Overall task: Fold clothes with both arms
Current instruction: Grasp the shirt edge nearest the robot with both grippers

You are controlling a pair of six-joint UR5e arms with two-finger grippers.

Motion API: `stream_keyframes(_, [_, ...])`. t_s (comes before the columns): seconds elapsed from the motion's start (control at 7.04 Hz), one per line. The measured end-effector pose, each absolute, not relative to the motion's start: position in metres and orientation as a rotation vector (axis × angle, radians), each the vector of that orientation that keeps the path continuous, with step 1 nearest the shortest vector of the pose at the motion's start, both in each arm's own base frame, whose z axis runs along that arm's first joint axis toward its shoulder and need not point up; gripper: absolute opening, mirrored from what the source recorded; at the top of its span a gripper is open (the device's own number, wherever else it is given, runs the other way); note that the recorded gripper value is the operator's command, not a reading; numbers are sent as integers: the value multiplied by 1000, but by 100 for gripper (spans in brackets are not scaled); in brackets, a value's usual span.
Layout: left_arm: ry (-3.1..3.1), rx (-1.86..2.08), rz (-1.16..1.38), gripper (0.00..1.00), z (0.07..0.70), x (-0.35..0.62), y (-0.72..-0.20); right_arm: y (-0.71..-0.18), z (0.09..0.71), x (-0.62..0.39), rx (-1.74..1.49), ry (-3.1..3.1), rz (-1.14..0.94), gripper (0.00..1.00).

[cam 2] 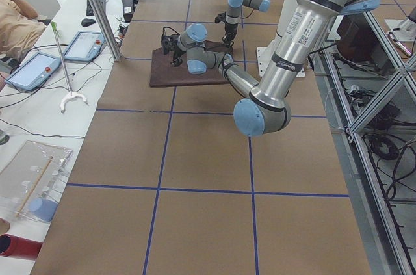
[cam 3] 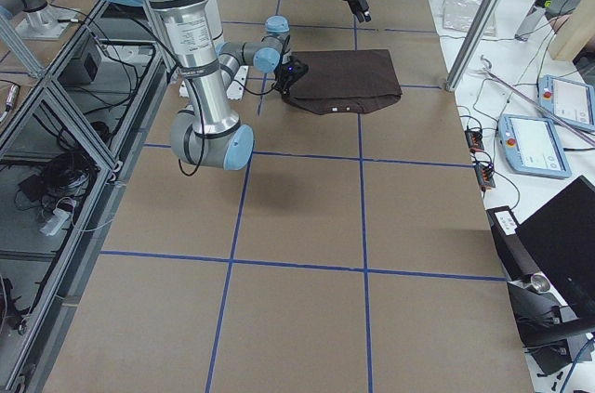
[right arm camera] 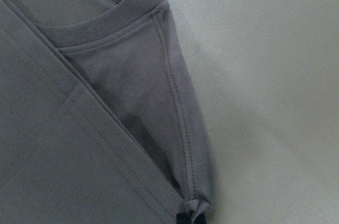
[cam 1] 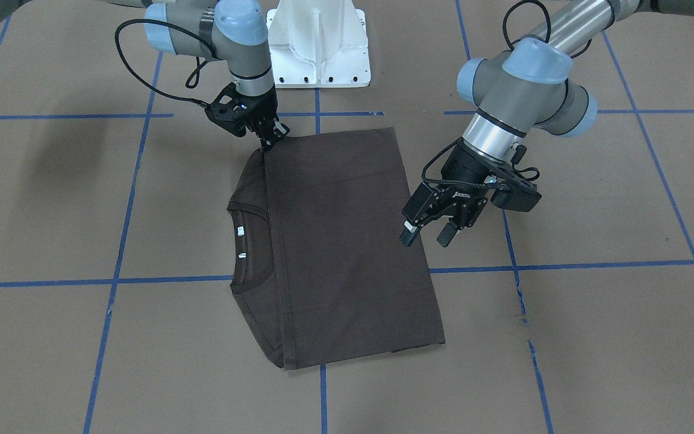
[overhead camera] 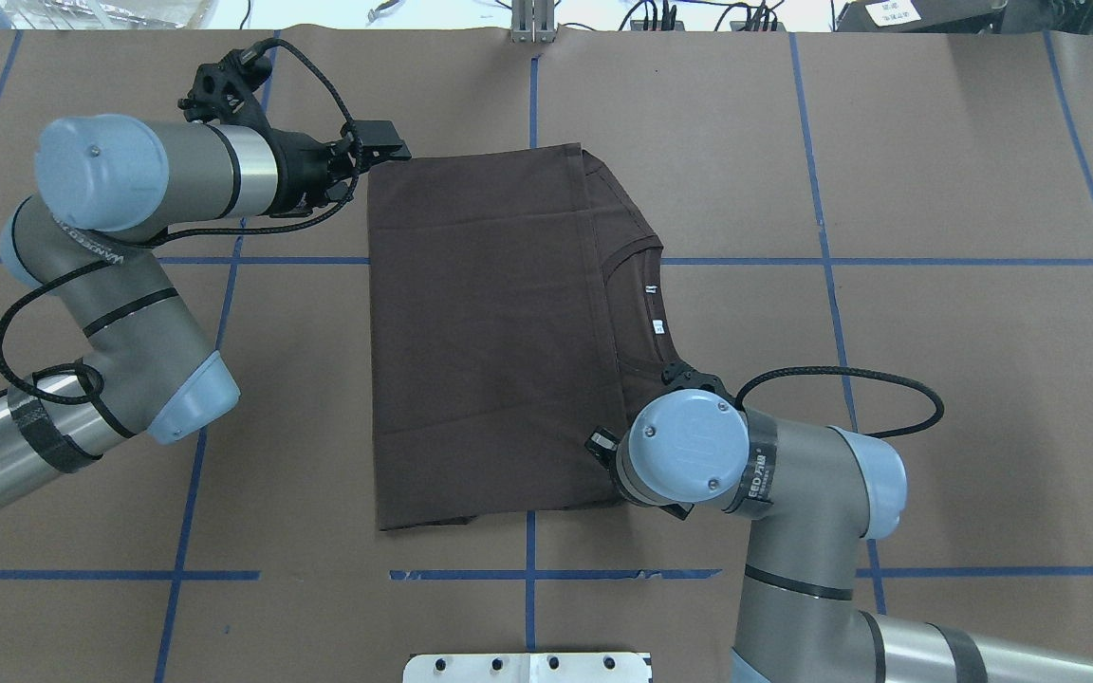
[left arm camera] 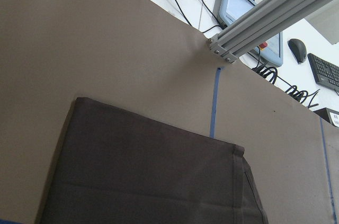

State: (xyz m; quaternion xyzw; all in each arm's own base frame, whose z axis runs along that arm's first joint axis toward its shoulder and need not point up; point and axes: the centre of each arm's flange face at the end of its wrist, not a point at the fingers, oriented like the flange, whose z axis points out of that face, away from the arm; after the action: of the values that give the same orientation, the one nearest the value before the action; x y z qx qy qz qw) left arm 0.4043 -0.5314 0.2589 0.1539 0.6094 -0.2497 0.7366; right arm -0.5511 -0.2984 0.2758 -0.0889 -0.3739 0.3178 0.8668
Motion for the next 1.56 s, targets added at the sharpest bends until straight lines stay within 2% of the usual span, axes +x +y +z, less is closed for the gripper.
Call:
stream_keyframes(0.28, [1362,209,-550,87,244,423,-478,-281,276,-529,-217,-792,683,0])
stream_keyframes(0.57, [1293,44,-540,87,234,452,-386,-253,267,-528,-252,-784,691,0])
stream_keyframes(0.99, [1128,-42,-558,85,280,491,-264,-232,266,-533,-270,-773,690,0])
stream_keyframes(1.56, [1058,-118,-565,74,308,512,-209,-231,263,-532,-273,-778,688,0])
